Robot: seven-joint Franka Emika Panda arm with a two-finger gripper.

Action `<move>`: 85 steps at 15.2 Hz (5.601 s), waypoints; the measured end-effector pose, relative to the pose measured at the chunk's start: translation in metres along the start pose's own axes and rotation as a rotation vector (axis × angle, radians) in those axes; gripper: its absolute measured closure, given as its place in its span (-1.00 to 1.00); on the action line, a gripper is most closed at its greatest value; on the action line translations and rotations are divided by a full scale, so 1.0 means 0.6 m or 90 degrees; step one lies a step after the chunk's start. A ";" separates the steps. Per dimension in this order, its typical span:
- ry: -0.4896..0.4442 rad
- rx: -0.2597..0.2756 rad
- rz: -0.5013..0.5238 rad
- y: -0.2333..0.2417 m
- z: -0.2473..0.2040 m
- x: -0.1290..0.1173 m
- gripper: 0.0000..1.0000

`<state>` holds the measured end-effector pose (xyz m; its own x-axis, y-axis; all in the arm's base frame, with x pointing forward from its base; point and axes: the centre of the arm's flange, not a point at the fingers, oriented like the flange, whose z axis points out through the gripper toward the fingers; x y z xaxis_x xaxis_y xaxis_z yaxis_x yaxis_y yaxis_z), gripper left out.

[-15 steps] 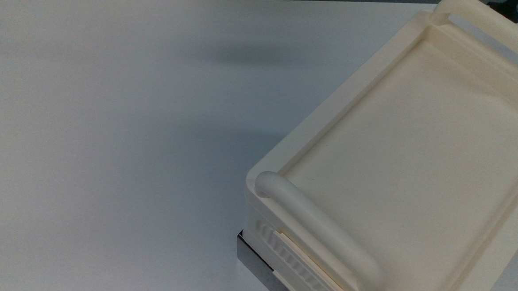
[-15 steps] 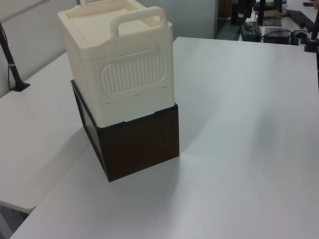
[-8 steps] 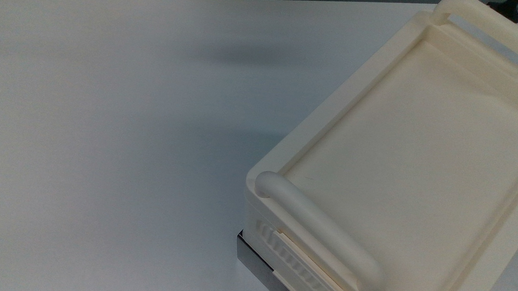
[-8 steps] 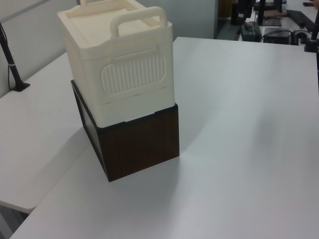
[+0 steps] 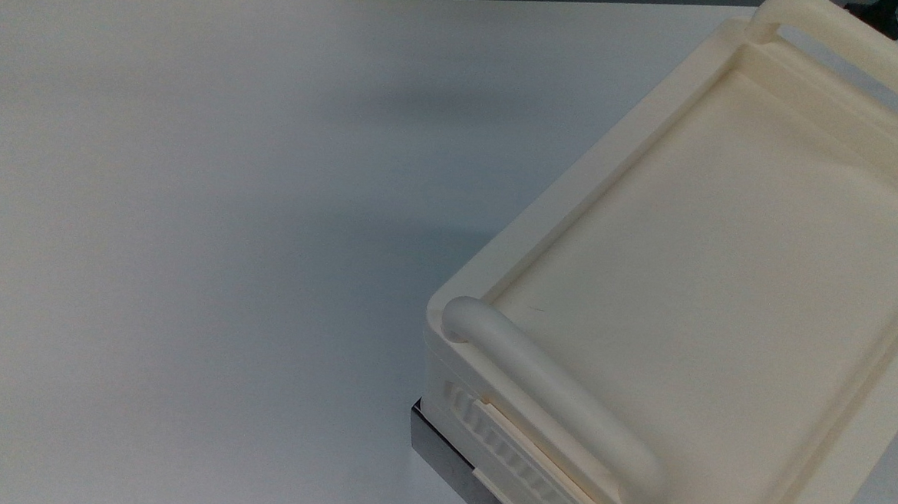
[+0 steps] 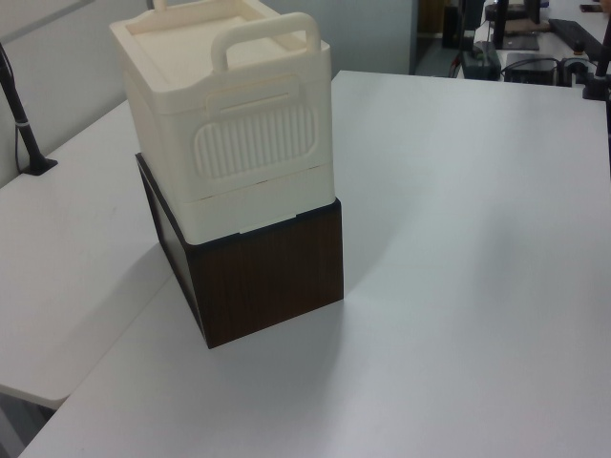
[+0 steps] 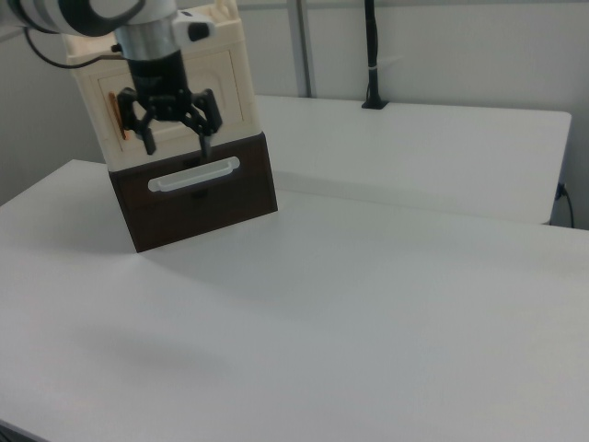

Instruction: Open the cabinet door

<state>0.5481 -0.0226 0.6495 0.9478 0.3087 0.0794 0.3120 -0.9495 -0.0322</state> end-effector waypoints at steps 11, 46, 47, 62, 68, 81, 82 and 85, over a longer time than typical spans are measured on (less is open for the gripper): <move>0.159 0.064 -0.129 -0.156 -0.028 0.090 0.16; 0.290 0.073 -0.263 -0.330 0.054 0.249 0.72; 0.290 0.072 -0.263 -0.330 0.053 0.249 0.72; 0.124 0.108 -0.146 -0.102 0.016 0.135 0.55; 0.161 0.131 -0.010 0.187 0.016 0.026 -0.40; 0.179 0.097 0.057 0.263 -0.055 -0.070 -1.00; 0.178 0.102 0.066 0.242 -0.058 -0.058 -1.00; 0.165 0.128 0.104 0.150 -0.054 0.000 -1.00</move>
<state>0.5742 -0.1097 0.6789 0.9461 0.1054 0.3062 0.1892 -0.9472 -0.2588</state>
